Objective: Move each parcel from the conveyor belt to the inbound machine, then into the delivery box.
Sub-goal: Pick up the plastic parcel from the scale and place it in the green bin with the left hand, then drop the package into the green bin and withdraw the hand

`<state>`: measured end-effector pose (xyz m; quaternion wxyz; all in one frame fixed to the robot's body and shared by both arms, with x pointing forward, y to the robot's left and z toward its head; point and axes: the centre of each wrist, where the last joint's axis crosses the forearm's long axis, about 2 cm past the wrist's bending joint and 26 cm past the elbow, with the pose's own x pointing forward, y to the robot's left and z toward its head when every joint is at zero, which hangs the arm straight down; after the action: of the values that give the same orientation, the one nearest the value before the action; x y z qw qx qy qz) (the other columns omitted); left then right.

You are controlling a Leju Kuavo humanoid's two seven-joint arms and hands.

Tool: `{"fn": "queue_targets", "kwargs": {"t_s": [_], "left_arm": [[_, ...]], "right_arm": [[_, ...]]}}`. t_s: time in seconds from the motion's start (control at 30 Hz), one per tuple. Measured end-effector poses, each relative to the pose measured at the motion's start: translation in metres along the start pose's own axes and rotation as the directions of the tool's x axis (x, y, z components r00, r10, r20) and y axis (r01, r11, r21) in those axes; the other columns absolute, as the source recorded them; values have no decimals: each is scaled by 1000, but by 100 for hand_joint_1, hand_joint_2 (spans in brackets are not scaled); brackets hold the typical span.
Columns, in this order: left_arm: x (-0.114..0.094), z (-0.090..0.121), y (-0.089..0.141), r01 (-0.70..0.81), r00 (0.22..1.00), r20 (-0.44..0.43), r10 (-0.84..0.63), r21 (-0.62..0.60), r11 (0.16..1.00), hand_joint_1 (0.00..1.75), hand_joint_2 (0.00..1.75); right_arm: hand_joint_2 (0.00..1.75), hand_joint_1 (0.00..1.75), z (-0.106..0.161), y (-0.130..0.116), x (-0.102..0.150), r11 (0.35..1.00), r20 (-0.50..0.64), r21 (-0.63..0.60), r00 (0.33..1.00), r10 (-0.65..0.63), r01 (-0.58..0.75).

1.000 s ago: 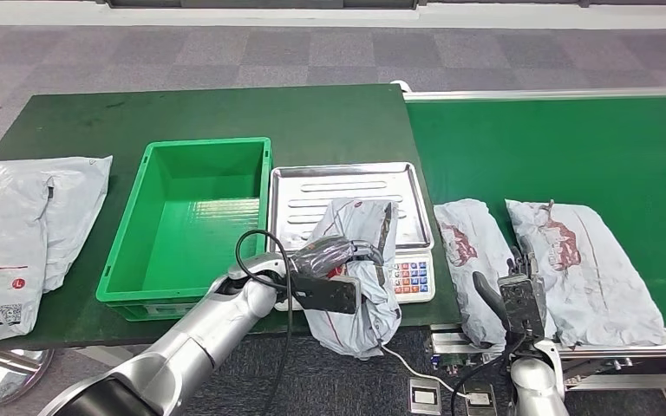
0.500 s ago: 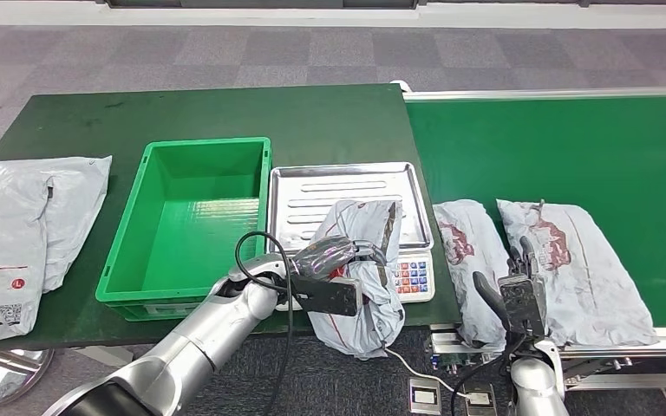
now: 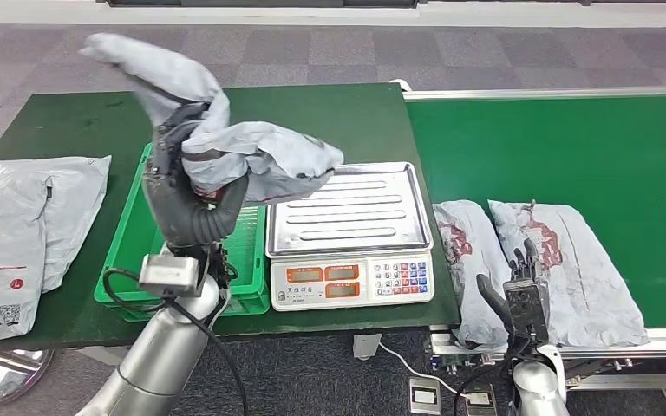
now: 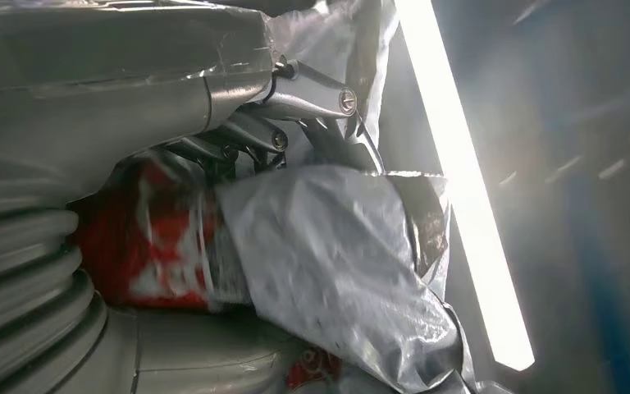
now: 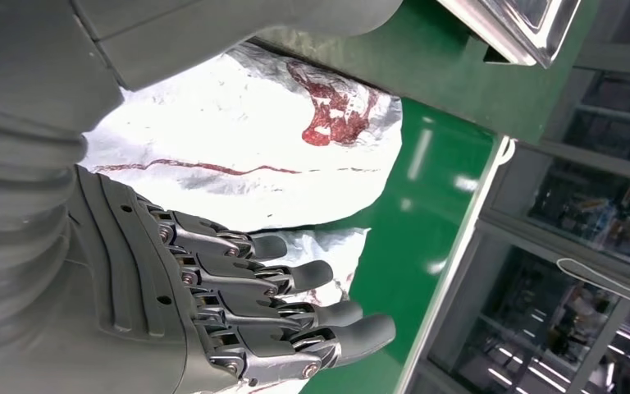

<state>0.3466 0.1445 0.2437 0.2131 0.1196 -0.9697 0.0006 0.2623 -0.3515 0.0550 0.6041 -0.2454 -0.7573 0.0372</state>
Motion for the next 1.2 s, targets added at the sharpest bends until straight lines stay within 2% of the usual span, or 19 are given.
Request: {"fn": "queue_targets", "kwargs": {"t_s": [0.2, 0.53, 0.6, 0.63, 0.7, 0.77, 0.83, 0.87, 0.97, 1.03, 1.07, 1.13, 1.2], "left_arm": [[25, -15, 16, -16, 995, 103, 6, 96, 995, 175, 175], [37, -20, 25, -23, 989, 151, 4, 124, 992, 175, 175], [35, -26, 26, 59, 978, 192, -80, 116, 992, 175, 175], [27, -31, 28, 163, 960, 217, -180, 96, 982, 175, 175], [-3, -43, 37, 469, 852, 260, -454, 2, 883, 175, 175], [-37, -43, 51, 719, 683, 313, -660, -128, 683, 175, 175], [-58, -34, 60, 806, 591, 345, -729, -219, 550, 175, 175], [-65, -30, 63, 807, 591, 326, -738, -245, 538, 175, 175], [-81, -23, 68, 749, 653, 176, -737, -296, 593, 175, 175], [-96, -22, 66, 702, 648, 78, -758, -446, 555, 175, 175], [-106, -19, 64, 641, 615, 13, -788, -590, 491, 175, 175], [-125, -4, 63, 375, 453, -109, -885, -877, 300, 175, 175], [-135, 16, 66, 55, 305, -106, -947, -990, 129, 175, 175]], "right_arm": [[175, 0, 1, 0, -1, 1000, -4, 0, 1000, -2, 2], [175, 0, 1, 0, -1, 1000, -5, 0, 1000, -1, 1], [175, 0, 2, 0, -2, 1000, -12, -3, 1000, 5, -5], [175, 0, 4, 0, -2, 1000, -19, -6, 1000, 9, -10], [175, 0, 6, 0, -1, 1000, -26, -7, 1000, 18, -18], [175, 0, 8, 0, 1, 1000, -24, -3, 999, 22, -22], [175, 0, 10, 0, 1, 1000, -27, 0, 999, 25, -25], [175, 0, 11, 0, 1, 1000, -29, 0, 999, 26, -26], [175, 0, 12, 0, 2, 1000, -28, 2, 999, 26, -26], [175, 0, 12, 0, 2, 1000, -28, 11, 999, 27, -27], [175, 0, 11, 1, 3, 999, -26, 17, 999, 29, -28], [175, 0, 9, 1, 3, 999, -20, 28, 999, 31, -30], [175, 0, 10, 1, 3, 999, -21, 37, 999, 31, -30]]}}
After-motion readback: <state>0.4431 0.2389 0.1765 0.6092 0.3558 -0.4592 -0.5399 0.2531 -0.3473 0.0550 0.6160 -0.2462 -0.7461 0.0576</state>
